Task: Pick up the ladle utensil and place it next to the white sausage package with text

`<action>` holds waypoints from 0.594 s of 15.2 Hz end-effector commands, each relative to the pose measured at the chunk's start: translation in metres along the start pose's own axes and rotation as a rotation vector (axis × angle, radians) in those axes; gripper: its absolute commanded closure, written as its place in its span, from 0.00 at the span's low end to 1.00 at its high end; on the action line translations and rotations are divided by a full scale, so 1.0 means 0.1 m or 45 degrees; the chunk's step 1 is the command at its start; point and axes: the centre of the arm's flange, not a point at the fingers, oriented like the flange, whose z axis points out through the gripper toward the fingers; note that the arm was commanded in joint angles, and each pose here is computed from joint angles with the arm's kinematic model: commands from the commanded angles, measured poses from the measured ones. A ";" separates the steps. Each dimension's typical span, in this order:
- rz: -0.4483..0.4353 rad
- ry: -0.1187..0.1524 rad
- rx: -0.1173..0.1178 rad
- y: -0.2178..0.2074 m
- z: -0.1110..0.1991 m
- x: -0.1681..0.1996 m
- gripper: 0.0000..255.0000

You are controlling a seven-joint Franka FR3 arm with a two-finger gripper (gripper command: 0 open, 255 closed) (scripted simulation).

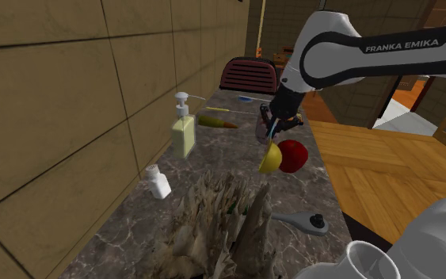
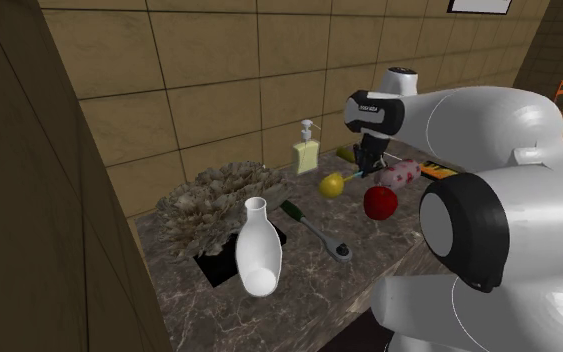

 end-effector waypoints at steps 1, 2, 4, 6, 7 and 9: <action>0.000 0.000 0.001 0.03 0.10 -0.01 1.00; 0.000 0.000 0.001 0.04 0.15 -0.01 1.00; 0.000 0.000 0.001 0.06 0.25 -0.02 1.00; 0.000 0.000 0.001 0.08 0.36 -0.03 1.00; 0.000 0.000 0.001 0.10 0.41 -0.03 1.00; 0.000 0.000 0.001 0.12 0.51 -0.04 1.00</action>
